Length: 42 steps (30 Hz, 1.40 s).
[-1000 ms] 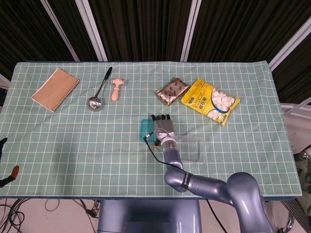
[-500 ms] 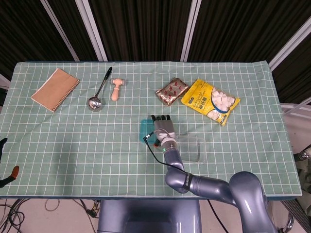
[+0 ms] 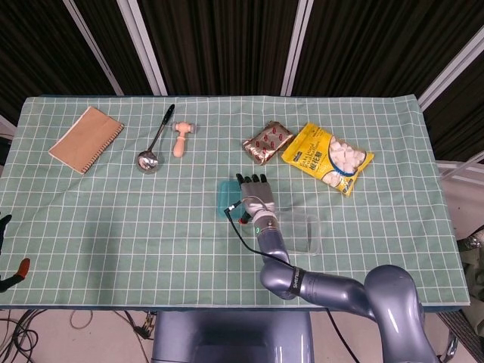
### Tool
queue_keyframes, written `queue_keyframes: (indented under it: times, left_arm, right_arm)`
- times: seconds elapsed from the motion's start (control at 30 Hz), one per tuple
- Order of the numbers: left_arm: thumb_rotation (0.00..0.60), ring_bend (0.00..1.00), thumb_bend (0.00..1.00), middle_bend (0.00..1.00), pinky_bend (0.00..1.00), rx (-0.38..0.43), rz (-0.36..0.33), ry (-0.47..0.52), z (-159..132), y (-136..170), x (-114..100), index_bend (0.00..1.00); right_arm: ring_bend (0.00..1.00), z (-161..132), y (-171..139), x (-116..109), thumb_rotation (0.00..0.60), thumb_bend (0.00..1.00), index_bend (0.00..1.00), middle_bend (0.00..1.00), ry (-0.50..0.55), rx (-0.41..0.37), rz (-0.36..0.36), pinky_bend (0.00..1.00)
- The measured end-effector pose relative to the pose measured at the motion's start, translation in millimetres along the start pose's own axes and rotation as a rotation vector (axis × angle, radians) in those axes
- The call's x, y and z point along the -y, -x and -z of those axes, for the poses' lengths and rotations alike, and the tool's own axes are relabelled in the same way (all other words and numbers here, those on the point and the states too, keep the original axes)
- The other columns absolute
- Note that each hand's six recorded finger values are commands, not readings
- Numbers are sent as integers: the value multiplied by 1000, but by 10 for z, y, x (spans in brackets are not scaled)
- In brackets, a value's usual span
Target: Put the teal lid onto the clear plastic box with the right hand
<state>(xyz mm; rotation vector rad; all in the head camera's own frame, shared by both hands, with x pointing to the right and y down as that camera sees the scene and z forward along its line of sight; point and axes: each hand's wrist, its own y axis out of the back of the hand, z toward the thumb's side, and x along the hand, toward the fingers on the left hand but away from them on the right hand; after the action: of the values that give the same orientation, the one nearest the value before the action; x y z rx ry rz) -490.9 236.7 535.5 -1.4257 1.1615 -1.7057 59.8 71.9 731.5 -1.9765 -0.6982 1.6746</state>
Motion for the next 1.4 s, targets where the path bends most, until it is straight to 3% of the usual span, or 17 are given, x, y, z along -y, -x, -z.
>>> queue_keyframes:
  times: [0.5,0.9,1.23,1.4]
  left_arm:
    - [600,0,321,0,0,5,-7,0,-6,8,-7,77]
    - [600,0,321,0,0,9,-15,0,-8,5,-26,77]
    - [600,0,321,0,0,12,-19,-12,-16,7,-16,77]
    - [600,0,321,0,0,14,-20,-15,-18,3,-16,77]
  right_arm:
    - [91,51,-209,-391,600,211,0,485,25,0,47,0]
    - [91,215,-473,-738,600,211,0,485,-26,21,77,0]
    - [95,691,-866,-982,600,211,0,488,-70,91,82,0]
    - [96,910,-1026,-965,600,211,0,488,-72,121,72,0]
